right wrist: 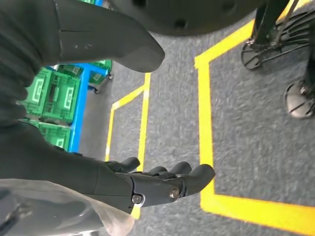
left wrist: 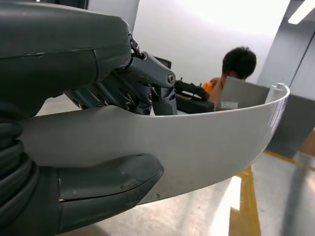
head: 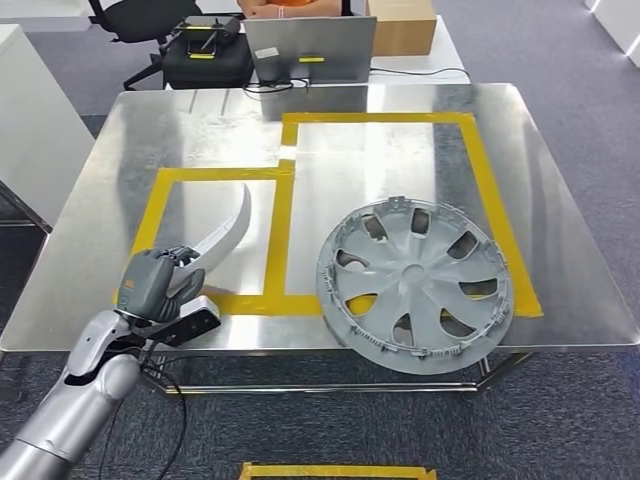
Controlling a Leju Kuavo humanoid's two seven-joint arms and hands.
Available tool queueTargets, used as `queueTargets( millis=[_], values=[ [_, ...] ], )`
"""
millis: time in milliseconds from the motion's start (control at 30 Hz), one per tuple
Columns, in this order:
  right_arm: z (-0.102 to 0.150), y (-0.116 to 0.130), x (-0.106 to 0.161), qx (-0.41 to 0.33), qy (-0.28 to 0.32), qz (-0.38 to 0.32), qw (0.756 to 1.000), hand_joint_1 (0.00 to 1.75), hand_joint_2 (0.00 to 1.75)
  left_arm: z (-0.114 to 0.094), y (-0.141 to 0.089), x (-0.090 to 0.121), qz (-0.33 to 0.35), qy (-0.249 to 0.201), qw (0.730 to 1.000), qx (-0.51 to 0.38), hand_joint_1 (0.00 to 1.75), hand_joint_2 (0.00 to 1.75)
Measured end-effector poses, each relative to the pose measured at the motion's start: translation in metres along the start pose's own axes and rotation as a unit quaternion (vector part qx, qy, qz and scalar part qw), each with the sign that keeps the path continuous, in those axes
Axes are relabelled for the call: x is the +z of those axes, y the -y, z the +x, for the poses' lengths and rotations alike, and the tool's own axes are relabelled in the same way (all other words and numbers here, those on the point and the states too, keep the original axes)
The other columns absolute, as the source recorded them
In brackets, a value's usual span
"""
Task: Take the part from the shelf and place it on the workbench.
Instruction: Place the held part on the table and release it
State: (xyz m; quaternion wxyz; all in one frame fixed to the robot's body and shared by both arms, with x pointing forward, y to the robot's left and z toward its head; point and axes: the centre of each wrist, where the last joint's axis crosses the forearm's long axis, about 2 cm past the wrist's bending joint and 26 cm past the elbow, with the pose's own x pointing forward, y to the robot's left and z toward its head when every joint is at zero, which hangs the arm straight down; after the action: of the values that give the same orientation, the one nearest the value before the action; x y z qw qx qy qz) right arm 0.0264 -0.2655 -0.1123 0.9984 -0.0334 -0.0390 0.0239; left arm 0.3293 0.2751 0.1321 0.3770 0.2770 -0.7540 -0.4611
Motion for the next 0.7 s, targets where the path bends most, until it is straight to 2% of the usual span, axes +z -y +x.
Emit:
queueTargets(
  millis=[167,433,533,667,700],
  values=[
    [0.000,0.000,0.000,0.004,0.000,0.003,1.000,0.00,1.75,-0.012,0.003,0.000,-0.040,-0.002,0.999,-0.024,1.75,1.75],
    [0.001,0.005,-0.001,0.016,0.005,0.001,1.000,0.00,1.75,-0.036,-0.007,-0.025,-0.102,0.004,0.992,-0.079,1.75,1.75],
    [0.000,0.006,-0.001,0.019,0.006,0.001,1.000,0.00,1.75,-0.040,-0.006,-0.028,-0.118,0.003,0.989,-0.091,1.75,1.75],
    [-0.001,0.008,-0.001,0.022,0.008,-0.001,1.000,0.00,0.00,-0.048,-0.005,-0.030,-0.139,-0.003,0.984,-0.111,0.00,1.75],
    [0.000,0.009,-0.001,0.023,0.010,-0.002,1.000,0.00,0.00,-0.050,-0.005,-0.031,-0.141,-0.005,0.983,-0.113,0.00,1.75]
  ],
)
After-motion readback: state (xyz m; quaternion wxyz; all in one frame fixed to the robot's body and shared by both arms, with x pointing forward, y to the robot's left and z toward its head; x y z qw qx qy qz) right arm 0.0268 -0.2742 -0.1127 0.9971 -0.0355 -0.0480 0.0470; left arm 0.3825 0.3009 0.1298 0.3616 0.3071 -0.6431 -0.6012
